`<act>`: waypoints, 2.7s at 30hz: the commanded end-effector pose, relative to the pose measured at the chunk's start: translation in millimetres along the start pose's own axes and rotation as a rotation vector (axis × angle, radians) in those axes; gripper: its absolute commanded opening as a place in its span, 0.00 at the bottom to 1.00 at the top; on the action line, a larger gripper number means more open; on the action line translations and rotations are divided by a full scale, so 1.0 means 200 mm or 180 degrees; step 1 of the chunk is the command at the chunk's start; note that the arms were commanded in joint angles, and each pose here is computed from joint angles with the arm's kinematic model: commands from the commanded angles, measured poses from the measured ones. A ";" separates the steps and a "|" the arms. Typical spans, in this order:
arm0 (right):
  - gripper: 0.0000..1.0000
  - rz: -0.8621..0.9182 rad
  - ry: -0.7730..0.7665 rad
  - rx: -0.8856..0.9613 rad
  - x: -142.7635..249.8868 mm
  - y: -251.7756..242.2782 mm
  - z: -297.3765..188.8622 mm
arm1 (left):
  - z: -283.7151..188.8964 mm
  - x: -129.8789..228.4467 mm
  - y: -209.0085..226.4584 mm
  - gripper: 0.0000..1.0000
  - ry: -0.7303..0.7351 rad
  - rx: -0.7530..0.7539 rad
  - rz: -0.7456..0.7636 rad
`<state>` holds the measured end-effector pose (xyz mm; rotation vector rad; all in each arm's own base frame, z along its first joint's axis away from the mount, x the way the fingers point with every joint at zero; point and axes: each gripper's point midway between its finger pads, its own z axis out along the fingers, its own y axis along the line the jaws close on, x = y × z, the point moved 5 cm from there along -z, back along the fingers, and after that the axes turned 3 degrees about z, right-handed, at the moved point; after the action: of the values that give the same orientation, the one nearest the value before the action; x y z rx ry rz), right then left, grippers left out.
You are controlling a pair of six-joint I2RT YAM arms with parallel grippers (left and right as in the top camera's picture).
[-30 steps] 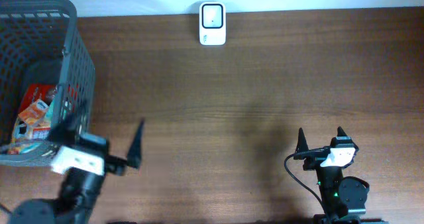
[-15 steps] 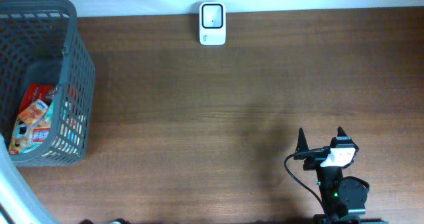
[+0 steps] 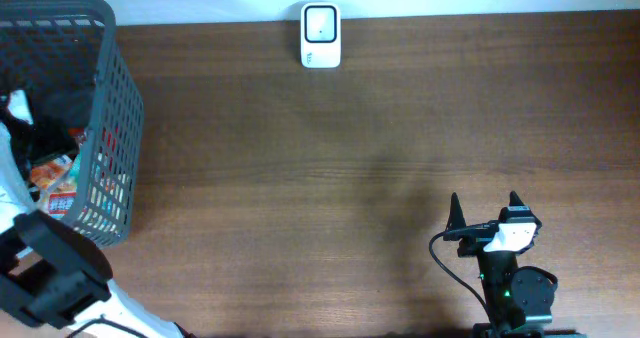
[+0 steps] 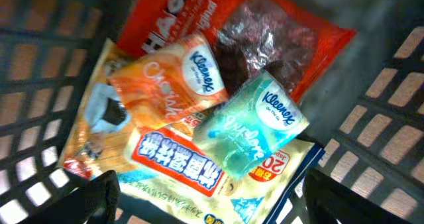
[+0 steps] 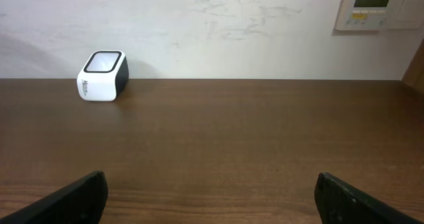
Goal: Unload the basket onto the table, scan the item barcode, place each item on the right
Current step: 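Reach the left gripper into the grey basket and grasp a green tissue pack, then carry the green tissue pack forward and place it on the table, then grasp an orange Kleenex tissue pack from the basket with the left gripper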
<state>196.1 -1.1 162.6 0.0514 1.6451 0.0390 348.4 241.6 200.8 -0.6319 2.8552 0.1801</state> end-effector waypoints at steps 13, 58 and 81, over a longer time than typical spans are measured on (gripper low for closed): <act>0.98 0.0034 0.0015 0.0019 0.02 0.00 0.00 | 0.43 0.08 -0.12 0.36 0.0688 0.0409 0.0375; 0.98 0.0035 0.0015 0.0019 0.02 0.00 0.00 | 0.06 0.81 -2.64 0.64 -0.0918 0.1725 0.0355; 0.98 0.0035 0.0013 0.0019 0.02 0.00 0.00 | -0.14 -0.13 0.00 0.79 -0.0909 -0.1003 0.1078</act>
<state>196.1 -1.2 162.5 0.0520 1.6455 0.0389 365.1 242.5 284.3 -0.3171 2.4314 0.6991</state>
